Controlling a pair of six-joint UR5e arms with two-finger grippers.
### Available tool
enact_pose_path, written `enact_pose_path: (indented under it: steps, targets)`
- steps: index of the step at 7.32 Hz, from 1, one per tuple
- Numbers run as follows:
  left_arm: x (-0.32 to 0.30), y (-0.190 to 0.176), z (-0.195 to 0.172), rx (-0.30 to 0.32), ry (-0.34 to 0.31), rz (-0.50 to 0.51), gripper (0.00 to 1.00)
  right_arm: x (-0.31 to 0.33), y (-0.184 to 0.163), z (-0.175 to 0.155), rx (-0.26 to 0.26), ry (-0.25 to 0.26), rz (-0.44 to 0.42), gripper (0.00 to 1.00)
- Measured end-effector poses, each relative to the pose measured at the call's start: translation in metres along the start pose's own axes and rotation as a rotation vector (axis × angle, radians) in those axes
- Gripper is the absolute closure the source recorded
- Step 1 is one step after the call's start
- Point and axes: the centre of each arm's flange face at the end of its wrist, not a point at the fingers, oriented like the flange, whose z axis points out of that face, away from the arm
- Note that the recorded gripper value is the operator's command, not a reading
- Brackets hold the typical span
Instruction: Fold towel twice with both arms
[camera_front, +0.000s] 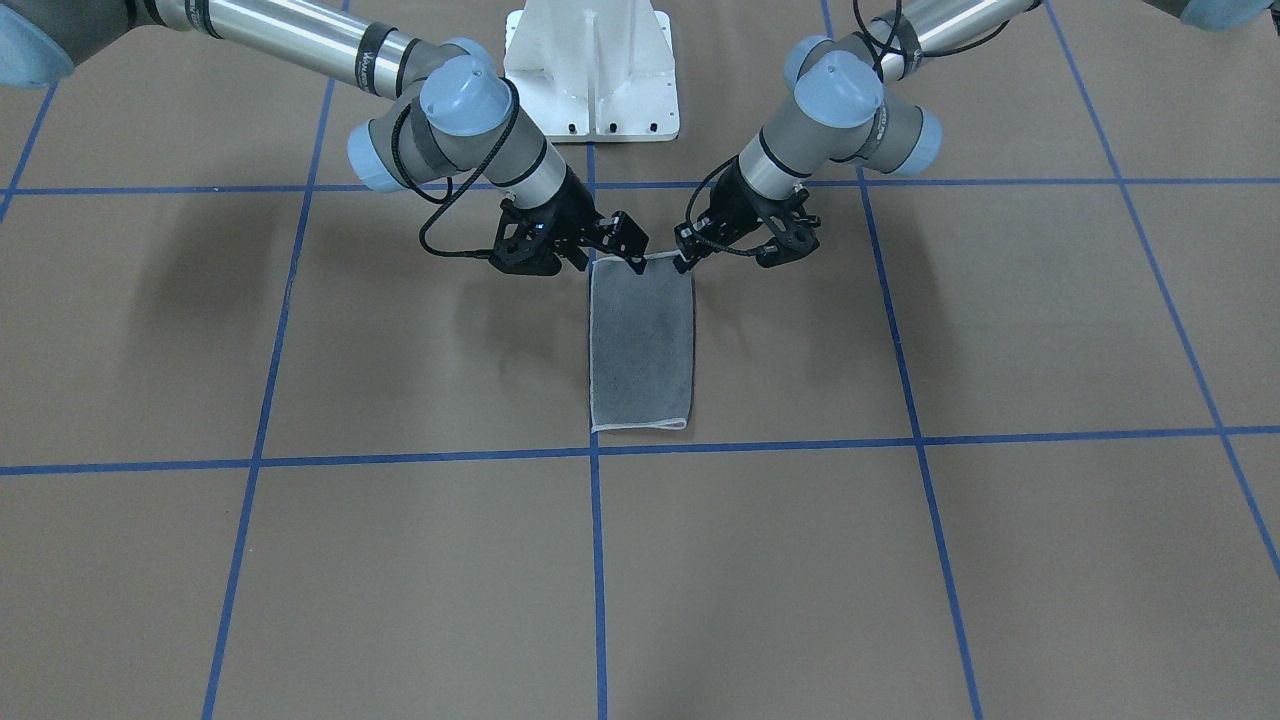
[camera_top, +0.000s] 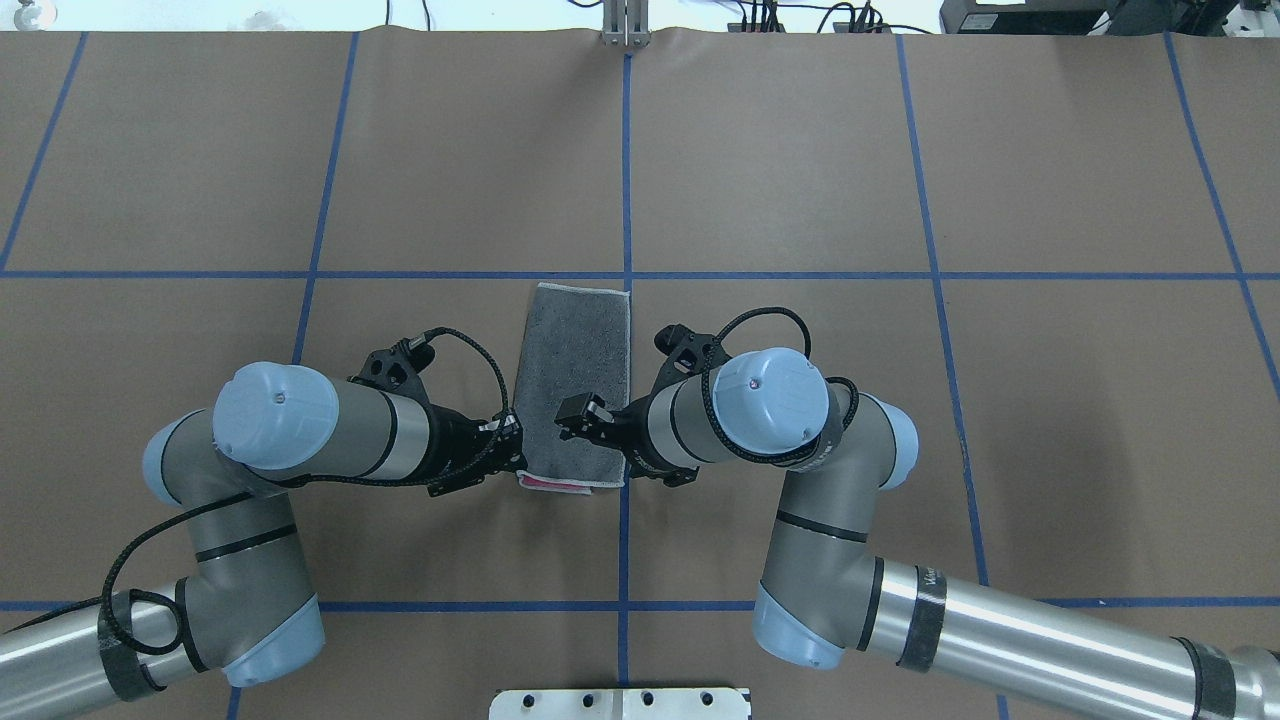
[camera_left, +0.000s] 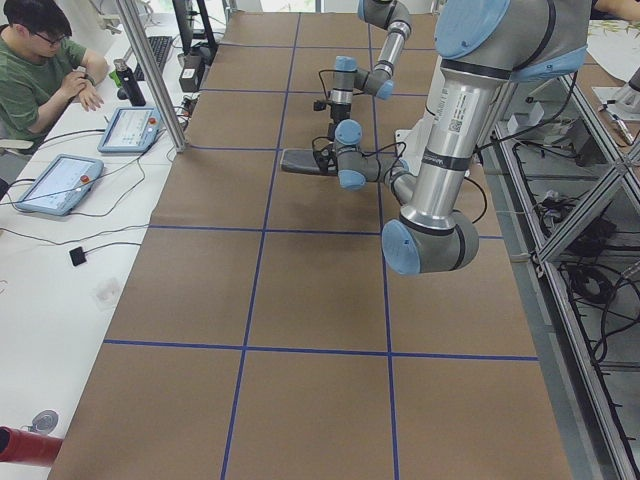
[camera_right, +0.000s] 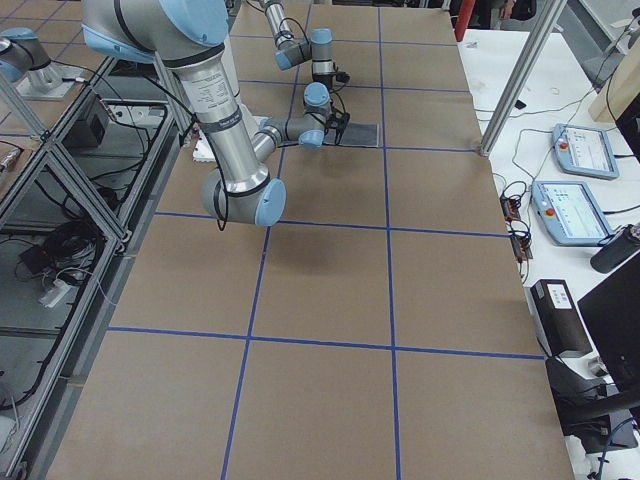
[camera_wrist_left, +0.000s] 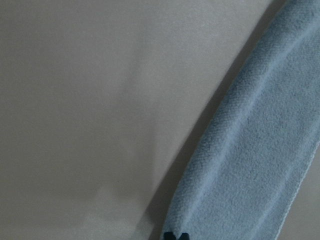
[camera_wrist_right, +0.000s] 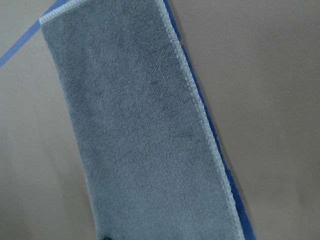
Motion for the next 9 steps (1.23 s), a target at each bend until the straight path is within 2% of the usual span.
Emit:
enact_pose_path:
  steps: [9]
  targets:
    - [-0.001,-0.001,0.0,0.002,-0.002,-0.001,1.0,0.005,0.012,0.012,-0.017,0.019,0.005,0.01]
